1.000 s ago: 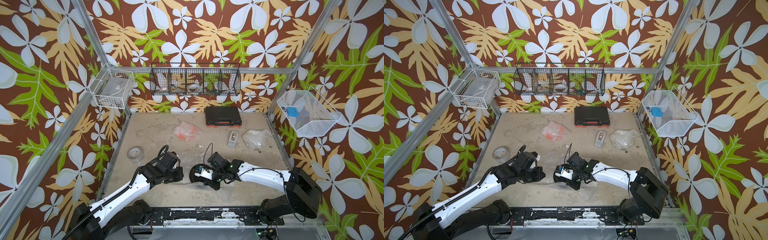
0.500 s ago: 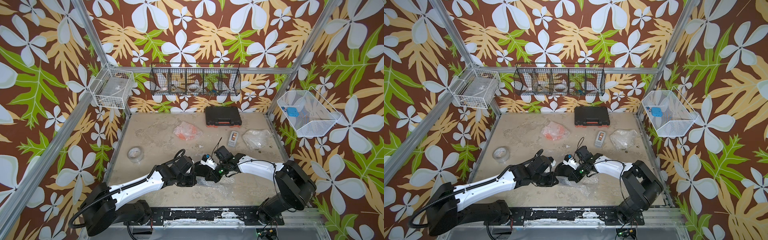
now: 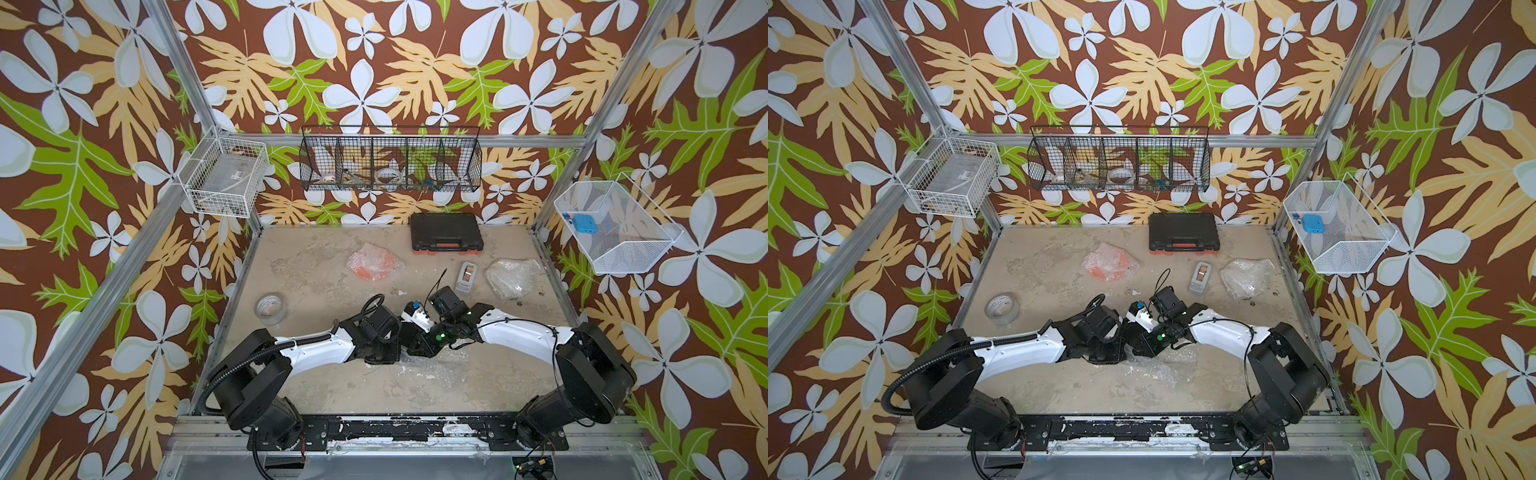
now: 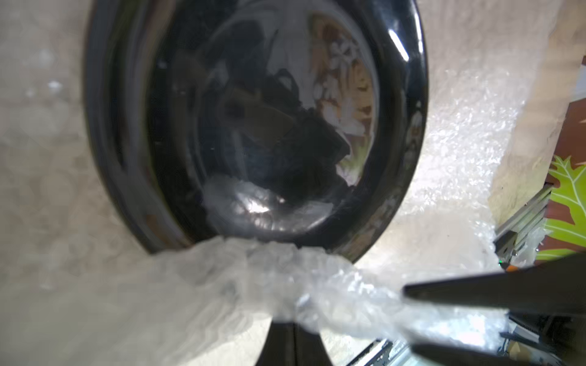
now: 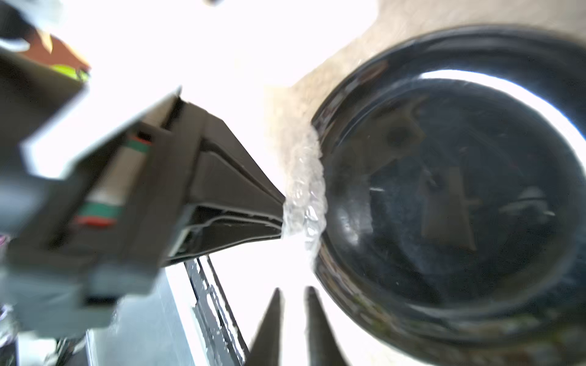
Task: Wrap dinner plates in bubble wrap
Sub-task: Wrap the plate in the bubble wrap.
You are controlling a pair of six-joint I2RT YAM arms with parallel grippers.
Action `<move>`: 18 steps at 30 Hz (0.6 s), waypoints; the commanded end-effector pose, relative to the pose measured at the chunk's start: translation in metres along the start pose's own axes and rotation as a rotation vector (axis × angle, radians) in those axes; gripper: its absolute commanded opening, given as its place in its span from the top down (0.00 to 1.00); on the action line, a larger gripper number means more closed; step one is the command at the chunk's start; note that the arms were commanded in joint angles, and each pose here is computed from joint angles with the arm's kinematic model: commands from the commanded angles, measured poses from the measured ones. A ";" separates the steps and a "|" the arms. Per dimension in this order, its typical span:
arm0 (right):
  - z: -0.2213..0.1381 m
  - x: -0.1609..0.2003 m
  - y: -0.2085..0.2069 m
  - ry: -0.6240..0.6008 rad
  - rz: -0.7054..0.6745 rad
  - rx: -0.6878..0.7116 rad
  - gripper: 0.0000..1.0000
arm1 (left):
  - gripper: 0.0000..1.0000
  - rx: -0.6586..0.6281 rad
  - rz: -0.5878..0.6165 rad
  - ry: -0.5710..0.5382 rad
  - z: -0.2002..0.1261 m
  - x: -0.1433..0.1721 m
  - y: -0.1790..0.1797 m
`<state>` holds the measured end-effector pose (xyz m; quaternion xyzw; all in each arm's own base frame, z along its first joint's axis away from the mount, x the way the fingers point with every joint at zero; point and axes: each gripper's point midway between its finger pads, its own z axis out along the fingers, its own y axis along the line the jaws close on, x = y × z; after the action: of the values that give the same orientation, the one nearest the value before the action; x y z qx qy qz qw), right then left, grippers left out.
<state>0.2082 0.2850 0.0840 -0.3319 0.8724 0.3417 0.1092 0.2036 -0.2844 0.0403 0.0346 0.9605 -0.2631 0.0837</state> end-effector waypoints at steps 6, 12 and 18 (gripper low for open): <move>-0.052 -0.004 -0.006 -0.139 0.201 0.210 0.62 | 0.96 0.061 0.020 -0.013 0.004 -0.020 -0.010; -0.015 0.038 0.044 -0.052 0.213 0.066 0.68 | 0.96 0.073 0.006 0.009 0.011 -0.024 -0.011; 0.005 0.061 0.007 0.003 0.288 0.274 0.71 | 0.95 -0.004 -0.013 0.047 0.025 -0.023 0.007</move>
<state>0.1409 0.2713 0.0683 -0.2238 0.9311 0.2780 0.0752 0.2307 -0.2963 0.0256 0.0325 0.9584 -0.2757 0.0664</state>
